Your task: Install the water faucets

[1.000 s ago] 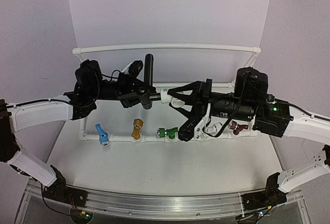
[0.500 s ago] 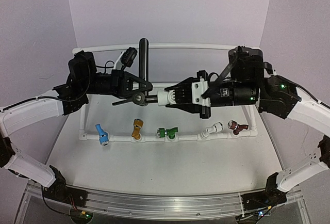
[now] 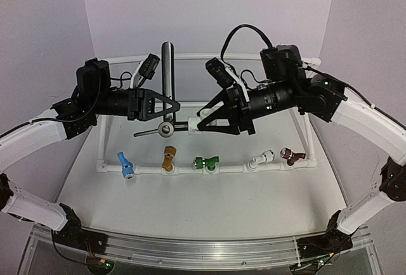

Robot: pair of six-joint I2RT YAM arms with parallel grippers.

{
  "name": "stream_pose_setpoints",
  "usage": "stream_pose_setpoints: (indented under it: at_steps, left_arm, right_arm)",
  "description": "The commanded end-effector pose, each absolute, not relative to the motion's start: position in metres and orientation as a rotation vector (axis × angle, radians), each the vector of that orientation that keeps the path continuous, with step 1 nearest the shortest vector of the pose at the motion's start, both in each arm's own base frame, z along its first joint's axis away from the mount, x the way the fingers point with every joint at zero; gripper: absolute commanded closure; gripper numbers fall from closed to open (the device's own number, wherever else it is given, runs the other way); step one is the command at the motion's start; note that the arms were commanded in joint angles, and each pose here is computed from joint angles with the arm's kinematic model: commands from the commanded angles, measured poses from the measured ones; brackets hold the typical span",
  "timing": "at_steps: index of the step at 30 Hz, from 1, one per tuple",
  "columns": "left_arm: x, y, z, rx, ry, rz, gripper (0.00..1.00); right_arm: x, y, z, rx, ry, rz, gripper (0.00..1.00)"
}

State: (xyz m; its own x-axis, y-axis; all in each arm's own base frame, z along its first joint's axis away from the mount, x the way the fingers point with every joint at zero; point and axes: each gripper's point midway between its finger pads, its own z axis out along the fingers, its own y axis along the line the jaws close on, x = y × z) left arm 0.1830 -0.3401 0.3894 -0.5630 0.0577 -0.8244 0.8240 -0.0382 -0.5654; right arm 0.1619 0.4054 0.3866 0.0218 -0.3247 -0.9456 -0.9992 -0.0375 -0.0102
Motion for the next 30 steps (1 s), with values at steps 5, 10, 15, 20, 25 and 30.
stream_pose_setpoints:
  at_steps: [5,10,15,20,25,30]
  left_arm:
    - [0.142,-0.318,0.424,1.142,1.384,-1.559,1.00]
    - [0.146,-0.316,0.420,1.118,1.424,-1.524,1.00]
    - [0.172,-0.326,0.413,0.995,1.554,-1.523,1.00]
    - [0.189,-0.337,0.414,0.835,1.626,-1.648,1.00]
    - [0.198,-0.342,0.425,0.698,1.633,-1.777,1.00]
    - [0.206,-0.338,0.437,0.559,1.625,-1.863,1.00]
  right_arm:
    - [0.202,0.394,0.403,-1.138,1.756,1.478,0.93]
    - [0.207,0.391,0.402,-1.057,1.825,1.674,0.64]
    - [0.236,0.382,0.439,-1.058,1.631,1.376,0.25]
    - [0.258,0.355,0.466,-1.149,1.375,0.853,0.17]
    - [0.239,0.341,0.455,-1.376,1.104,0.521,0.14]
    - [0.209,0.344,0.425,-1.594,0.802,0.201,0.10]
